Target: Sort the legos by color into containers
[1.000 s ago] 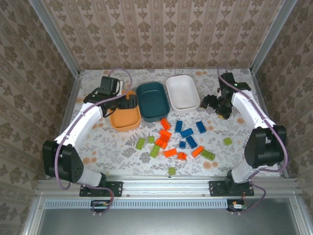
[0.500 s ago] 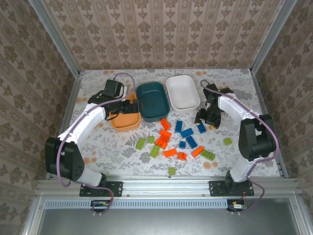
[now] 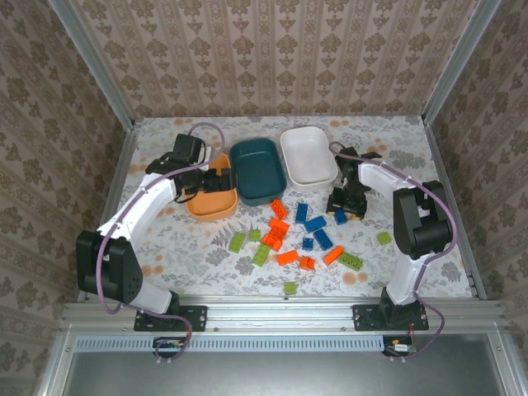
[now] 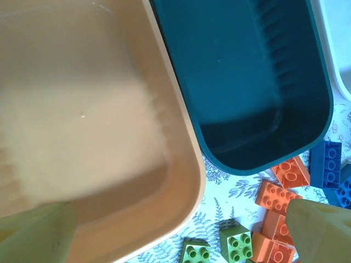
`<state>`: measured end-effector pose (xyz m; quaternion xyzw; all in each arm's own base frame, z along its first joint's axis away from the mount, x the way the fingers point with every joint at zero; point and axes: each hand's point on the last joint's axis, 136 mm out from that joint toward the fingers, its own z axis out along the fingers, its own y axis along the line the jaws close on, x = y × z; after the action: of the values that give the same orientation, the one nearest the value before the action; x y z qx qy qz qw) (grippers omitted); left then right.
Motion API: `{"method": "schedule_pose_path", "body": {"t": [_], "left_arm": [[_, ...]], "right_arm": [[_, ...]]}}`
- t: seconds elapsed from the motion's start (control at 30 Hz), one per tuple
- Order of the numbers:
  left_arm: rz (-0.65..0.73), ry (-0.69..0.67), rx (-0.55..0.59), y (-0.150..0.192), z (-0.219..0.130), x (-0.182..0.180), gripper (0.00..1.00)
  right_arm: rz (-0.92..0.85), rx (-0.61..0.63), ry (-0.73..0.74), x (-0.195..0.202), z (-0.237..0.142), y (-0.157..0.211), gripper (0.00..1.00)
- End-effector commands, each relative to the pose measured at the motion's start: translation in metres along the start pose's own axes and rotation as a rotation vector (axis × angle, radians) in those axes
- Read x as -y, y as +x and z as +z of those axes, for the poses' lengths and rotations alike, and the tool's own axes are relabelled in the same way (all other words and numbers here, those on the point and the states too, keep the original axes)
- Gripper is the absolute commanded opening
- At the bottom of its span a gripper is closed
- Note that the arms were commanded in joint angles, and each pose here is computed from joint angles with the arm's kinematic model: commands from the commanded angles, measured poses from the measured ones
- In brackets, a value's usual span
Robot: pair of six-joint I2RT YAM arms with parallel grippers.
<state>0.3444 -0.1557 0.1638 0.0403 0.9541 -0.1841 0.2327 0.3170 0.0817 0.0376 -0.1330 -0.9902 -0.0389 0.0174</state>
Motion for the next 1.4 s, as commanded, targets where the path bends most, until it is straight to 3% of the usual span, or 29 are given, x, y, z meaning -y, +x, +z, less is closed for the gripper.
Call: {"method": "schedule_pose_path", "body": {"t": [0.0,0.3,0.77,1.13,1.37], "left_arm": [[-0.031,0.013,-0.008,0.001,-0.004,-0.001,1.00],[-0.056,0.016,-0.007,-0.001,-0.003,-0.003,1.00],[-0.075,0.024,-0.013,-0.004,0.002,-0.002,1.00],[-0.104,0.043,-0.004,-0.008,0.007,0.001,1.00],[-0.112,0.062,0.008,-0.014,0.008,0.005,1.00]], "right_arm": [[-0.011,-0.008,0.028,0.002,0.010,-0.004,0.62],[-0.011,-0.019,0.035,0.000,0.019,-0.010,0.58],[0.001,-0.009,0.036,0.001,0.020,-0.016,0.40],[0.049,0.037,0.015,0.016,0.002,-0.013,0.26],[0.111,0.075,-0.045,0.025,-0.020,-0.011,0.25]]}}
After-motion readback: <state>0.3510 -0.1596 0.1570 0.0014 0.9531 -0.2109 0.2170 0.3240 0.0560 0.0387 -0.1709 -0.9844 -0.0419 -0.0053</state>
